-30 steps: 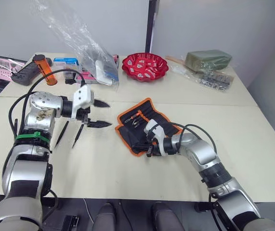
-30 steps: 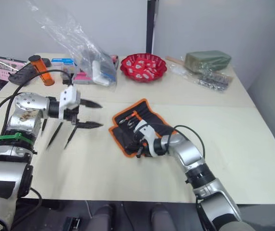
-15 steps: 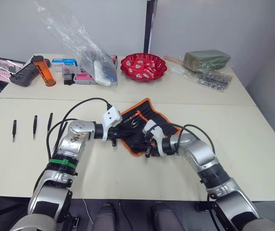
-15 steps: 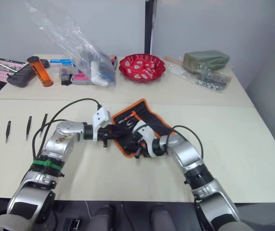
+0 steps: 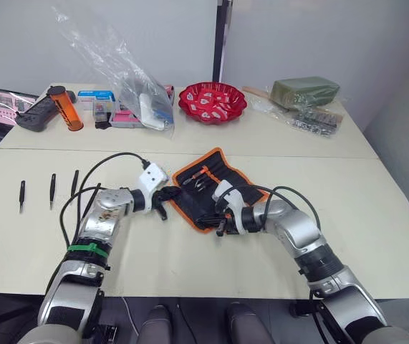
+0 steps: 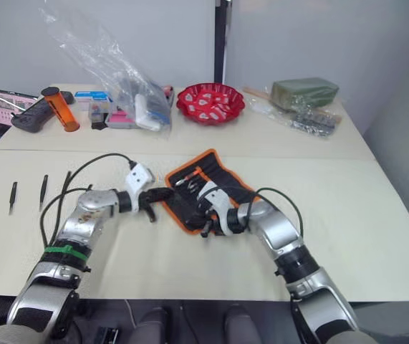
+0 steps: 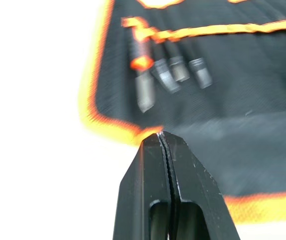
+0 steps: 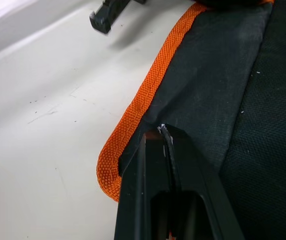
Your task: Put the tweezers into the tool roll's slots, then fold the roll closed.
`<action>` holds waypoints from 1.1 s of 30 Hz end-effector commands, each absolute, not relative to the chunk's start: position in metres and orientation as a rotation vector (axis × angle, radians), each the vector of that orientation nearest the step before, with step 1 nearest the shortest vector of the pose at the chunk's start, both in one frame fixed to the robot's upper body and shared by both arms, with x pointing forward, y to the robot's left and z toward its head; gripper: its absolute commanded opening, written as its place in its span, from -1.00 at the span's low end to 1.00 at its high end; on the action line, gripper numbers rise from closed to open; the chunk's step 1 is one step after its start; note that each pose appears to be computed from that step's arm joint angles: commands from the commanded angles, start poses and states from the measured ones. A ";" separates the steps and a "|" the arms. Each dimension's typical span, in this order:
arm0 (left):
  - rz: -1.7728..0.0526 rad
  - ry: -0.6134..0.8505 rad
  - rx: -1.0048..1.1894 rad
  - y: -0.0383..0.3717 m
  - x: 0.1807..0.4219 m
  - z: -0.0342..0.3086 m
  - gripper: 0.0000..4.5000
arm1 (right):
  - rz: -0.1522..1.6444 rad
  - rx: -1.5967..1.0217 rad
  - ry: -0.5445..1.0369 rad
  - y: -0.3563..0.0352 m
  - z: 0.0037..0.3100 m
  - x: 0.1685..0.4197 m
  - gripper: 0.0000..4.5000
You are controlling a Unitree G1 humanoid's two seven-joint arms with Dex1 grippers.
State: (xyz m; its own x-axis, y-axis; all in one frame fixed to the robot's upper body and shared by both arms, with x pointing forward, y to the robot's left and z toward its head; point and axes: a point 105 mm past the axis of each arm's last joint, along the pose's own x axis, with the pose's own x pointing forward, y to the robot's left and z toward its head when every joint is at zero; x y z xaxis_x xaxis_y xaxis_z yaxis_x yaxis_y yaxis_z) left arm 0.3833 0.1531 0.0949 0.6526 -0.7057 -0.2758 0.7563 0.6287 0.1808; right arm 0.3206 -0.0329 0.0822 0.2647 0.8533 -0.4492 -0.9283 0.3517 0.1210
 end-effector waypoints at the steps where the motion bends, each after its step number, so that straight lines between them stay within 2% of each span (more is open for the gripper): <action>1: -0.829 0.100 0.221 0.158 0.384 0.116 -0.99 | 1.177 -0.187 0.607 -0.045 0.057 0.314 -1.00; 7: -0.846 -0.004 0.141 0.152 0.382 0.145 -0.99 | 1.193 -0.176 0.578 -0.042 0.062 0.314 -1.00; 11: -0.879 -0.070 0.131 0.132 0.380 0.167 -0.99 | 1.224 -0.173 0.550 -0.038 0.070 0.312 -1.00; 15: -0.917 0.011 0.208 0.116 0.375 0.138 -0.99 | 1.245 -0.158 0.485 -0.032 0.083 0.314 -1.00; 19: -0.865 0.103 0.375 0.121 0.374 0.101 -0.99 | 1.284 -0.132 0.416 -0.028 0.097 0.312 -1.00; 22: -0.838 0.124 0.384 0.121 0.368 0.088 -0.99 | 1.339 -0.119 0.388 -0.030 0.107 0.306 -1.00; 24: -0.817 0.129 0.390 0.122 0.367 0.083 -0.99 | 1.370 -0.123 0.352 -0.030 0.116 0.303 -1.00; 28: -0.794 0.126 0.376 0.125 0.368 0.081 -0.99 | 1.371 -0.152 0.159 -0.028 0.139 0.310 -1.00; 33: -0.806 0.113 0.326 0.124 0.366 0.082 -0.99 | 1.384 -0.118 0.160 -0.024 0.146 0.336 -1.00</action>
State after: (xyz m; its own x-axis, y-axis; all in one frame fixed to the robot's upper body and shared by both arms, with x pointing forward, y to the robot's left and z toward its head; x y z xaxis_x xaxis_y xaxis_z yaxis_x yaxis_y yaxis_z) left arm 0.3678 0.1197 0.0906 0.6852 -0.6999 -0.2016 0.7256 0.6321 0.2718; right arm 0.3265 -0.0227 0.1379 0.1740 0.9626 -0.2075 -0.9822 0.1849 0.0338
